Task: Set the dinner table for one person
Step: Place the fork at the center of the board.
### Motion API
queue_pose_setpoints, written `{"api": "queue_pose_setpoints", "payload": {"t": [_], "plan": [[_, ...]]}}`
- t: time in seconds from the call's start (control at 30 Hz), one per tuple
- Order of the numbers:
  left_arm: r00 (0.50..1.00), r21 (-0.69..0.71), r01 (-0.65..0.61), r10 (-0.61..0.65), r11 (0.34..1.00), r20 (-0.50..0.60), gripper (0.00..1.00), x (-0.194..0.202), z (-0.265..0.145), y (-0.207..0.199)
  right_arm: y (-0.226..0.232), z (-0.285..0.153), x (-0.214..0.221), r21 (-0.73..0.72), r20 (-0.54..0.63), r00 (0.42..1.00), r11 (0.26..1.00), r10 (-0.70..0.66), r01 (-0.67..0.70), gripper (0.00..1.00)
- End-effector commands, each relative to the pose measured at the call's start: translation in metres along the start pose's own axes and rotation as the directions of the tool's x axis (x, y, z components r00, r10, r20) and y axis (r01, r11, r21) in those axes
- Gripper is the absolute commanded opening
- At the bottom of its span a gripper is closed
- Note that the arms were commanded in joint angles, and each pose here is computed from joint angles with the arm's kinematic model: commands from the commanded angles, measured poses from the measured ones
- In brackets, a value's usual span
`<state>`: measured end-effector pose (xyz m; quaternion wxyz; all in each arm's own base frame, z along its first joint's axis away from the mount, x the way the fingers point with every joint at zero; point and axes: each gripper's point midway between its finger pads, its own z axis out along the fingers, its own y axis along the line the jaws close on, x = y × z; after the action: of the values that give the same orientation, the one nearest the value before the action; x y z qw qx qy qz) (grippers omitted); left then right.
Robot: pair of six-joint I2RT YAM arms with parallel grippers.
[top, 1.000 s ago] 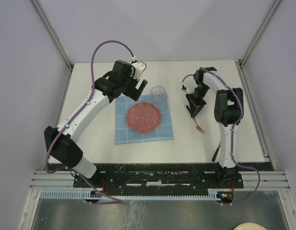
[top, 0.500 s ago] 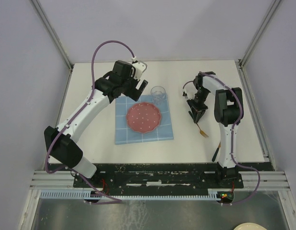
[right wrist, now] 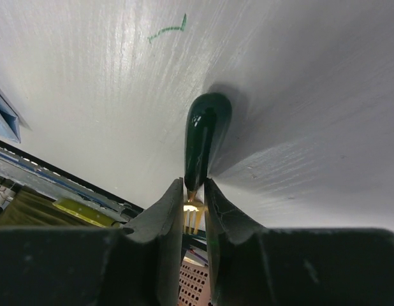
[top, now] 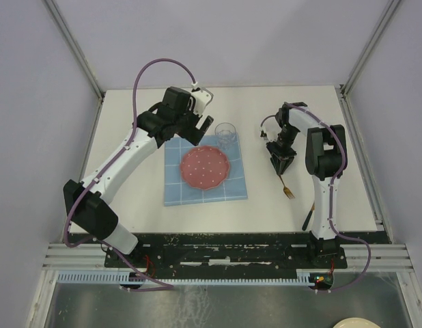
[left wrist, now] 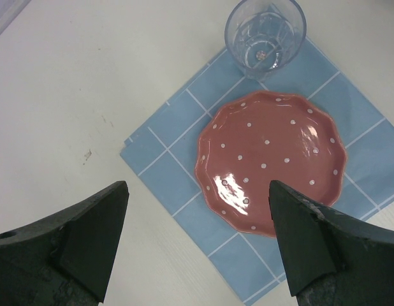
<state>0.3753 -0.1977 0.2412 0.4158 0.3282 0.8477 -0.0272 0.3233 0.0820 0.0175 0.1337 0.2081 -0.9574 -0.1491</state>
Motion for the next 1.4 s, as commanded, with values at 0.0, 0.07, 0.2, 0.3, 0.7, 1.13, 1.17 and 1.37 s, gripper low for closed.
{"api": "queue_pose_setpoints", "payload": {"t": [0.0,0.07,0.2,0.3,0.7,1.13,1.17,1.37], "plan": [[0.991,-0.011,-0.062,0.063,0.998,0.116,0.97,-0.032,-0.021,0.006,0.004,-0.014,-0.004,0.004,0.044,0.999,1.000,-0.015,0.014,0.27],[0.991,-0.008,-0.069,0.070,0.998,0.119,0.97,-0.032,-0.020,0.005,0.007,-0.015,-0.005,-0.011,0.048,0.999,1.000,-0.020,0.021,0.30],[0.989,0.000,-0.081,0.080,0.997,0.127,0.97,-0.034,-0.022,0.003,0.014,-0.020,-0.004,-0.036,0.064,0.997,0.999,-0.031,0.034,0.31],[0.987,-0.001,-0.090,0.090,0.996,0.132,0.97,-0.035,-0.022,0.002,0.015,-0.021,-0.006,-0.039,0.078,0.996,0.998,-0.036,0.039,0.31],[0.987,-0.002,-0.100,0.099,0.995,0.125,0.97,-0.036,-0.027,0.001,-0.007,-0.016,-0.031,0.029,0.073,0.997,0.999,-0.020,0.018,0.28],[0.988,-0.044,-0.113,0.117,0.993,0.098,0.97,-0.032,-0.032,0.008,-0.007,-0.010,-0.043,0.014,0.058,0.998,0.999,-0.037,0.036,0.24],[0.988,-0.044,-0.113,0.117,0.993,0.099,0.97,-0.032,-0.032,0.008,-0.005,-0.010,-0.042,0.006,0.053,0.998,0.999,-0.044,0.044,0.24],[0.988,-0.030,-0.111,0.113,0.993,0.101,0.97,-0.036,-0.027,0.005,0.022,-0.012,-0.031,-0.060,0.026,0.991,0.989,-0.134,0.136,0.24]]}}
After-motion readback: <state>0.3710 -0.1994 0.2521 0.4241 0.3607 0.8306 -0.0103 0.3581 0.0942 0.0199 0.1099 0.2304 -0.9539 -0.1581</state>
